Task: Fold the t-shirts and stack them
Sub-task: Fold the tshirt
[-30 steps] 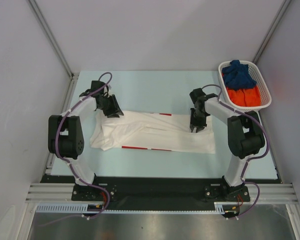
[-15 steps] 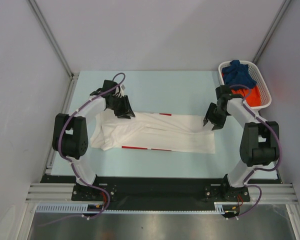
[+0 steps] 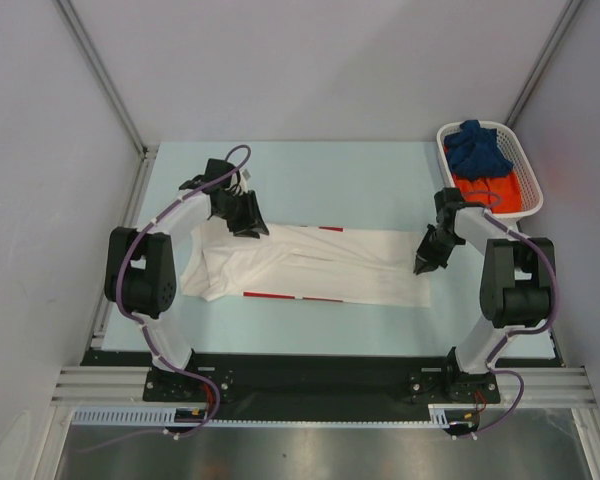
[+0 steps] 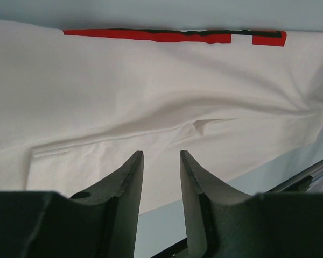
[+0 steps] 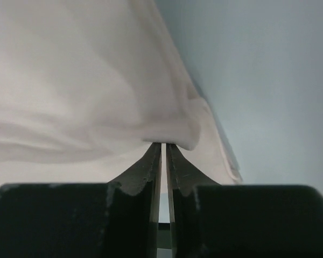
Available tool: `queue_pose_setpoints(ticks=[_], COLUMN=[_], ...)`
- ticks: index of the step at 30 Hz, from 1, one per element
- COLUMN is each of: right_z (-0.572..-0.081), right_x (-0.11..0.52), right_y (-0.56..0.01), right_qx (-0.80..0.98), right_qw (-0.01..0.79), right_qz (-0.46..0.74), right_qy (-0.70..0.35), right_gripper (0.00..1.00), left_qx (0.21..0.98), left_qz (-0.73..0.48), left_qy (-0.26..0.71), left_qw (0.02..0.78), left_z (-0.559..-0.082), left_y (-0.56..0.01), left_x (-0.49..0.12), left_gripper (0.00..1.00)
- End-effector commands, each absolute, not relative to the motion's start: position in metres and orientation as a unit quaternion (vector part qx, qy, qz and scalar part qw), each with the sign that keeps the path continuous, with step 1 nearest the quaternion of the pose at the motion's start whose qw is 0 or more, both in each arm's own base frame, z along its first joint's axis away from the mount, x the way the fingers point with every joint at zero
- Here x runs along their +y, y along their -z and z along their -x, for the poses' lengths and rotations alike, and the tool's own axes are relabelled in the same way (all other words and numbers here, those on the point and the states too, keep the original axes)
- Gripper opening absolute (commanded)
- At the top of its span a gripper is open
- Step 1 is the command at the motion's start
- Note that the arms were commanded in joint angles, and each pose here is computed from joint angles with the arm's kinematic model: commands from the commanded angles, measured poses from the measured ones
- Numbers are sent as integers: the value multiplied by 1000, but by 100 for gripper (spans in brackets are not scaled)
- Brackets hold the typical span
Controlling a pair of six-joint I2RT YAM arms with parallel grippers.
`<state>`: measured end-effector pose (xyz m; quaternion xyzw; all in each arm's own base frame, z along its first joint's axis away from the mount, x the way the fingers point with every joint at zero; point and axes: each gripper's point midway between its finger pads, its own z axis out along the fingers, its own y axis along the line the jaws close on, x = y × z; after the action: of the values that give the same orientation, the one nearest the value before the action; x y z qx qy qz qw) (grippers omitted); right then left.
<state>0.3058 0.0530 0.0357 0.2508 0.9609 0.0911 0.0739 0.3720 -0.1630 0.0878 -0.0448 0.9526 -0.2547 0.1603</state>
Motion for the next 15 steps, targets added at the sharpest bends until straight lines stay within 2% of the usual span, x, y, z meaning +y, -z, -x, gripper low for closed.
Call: queue_pose_setpoints(ticks=[1, 7, 15], right_z=[-296, -285, -293], right_x=[39, 47, 38], right_y=[-36, -24, -49], right_qx=[957, 959, 960], right_qw=[83, 51, 76], right_qz=[-270, -268, -256], right_qy=[-67, -82, -86], right_gripper=[12, 19, 25], left_qx=[941, 933, 926], left_qz=[20, 21, 11], left_qy=[277, 318, 349], left_qw=[192, 167, 140], left_z=[-379, -378, -387], left_y=[-117, -111, -100], left_x=[-169, -190, -224], left_gripper=[39, 39, 38])
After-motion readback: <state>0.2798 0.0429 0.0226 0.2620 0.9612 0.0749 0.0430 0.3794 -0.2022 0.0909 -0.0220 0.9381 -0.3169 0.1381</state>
